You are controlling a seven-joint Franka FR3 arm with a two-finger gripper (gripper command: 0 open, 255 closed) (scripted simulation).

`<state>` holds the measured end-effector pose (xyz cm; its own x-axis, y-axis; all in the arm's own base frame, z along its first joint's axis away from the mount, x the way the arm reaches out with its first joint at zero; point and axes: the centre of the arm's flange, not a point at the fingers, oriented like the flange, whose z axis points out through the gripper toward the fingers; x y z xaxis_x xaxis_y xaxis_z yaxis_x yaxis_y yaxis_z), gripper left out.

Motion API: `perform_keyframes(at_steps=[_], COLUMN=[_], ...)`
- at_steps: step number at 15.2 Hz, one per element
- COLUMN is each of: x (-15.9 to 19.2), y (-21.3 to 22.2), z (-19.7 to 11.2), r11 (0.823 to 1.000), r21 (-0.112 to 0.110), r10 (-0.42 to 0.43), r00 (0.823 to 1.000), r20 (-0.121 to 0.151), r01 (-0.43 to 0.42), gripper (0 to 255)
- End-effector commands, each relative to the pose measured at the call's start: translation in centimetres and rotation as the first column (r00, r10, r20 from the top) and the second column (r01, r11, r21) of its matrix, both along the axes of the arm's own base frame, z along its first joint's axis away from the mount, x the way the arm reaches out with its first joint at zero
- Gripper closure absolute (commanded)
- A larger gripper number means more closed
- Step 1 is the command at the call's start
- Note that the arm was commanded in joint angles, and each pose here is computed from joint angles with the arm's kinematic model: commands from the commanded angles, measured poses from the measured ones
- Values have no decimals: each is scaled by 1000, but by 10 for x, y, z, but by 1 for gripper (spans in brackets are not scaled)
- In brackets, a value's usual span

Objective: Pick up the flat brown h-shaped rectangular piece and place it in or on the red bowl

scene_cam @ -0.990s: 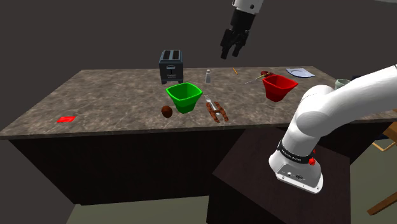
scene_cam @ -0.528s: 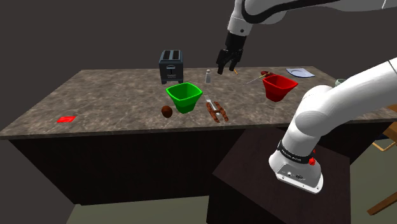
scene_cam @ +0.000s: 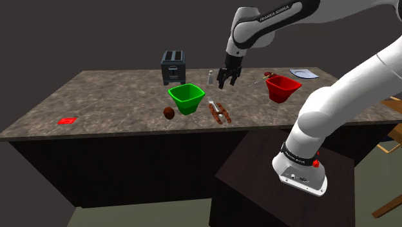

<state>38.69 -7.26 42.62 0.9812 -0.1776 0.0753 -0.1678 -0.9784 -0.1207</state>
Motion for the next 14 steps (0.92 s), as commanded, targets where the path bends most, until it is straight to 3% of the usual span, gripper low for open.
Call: perform_keyframes(at_steps=[1,14], x=[6,35], y=[-9,-78], z=[-26,-181], r11=[1000,994], r21=[-1,-6], r10=[-16,-113], r00=[1000,989], r20=[-12,-97], r01=[16,113], gripper=[0,0])
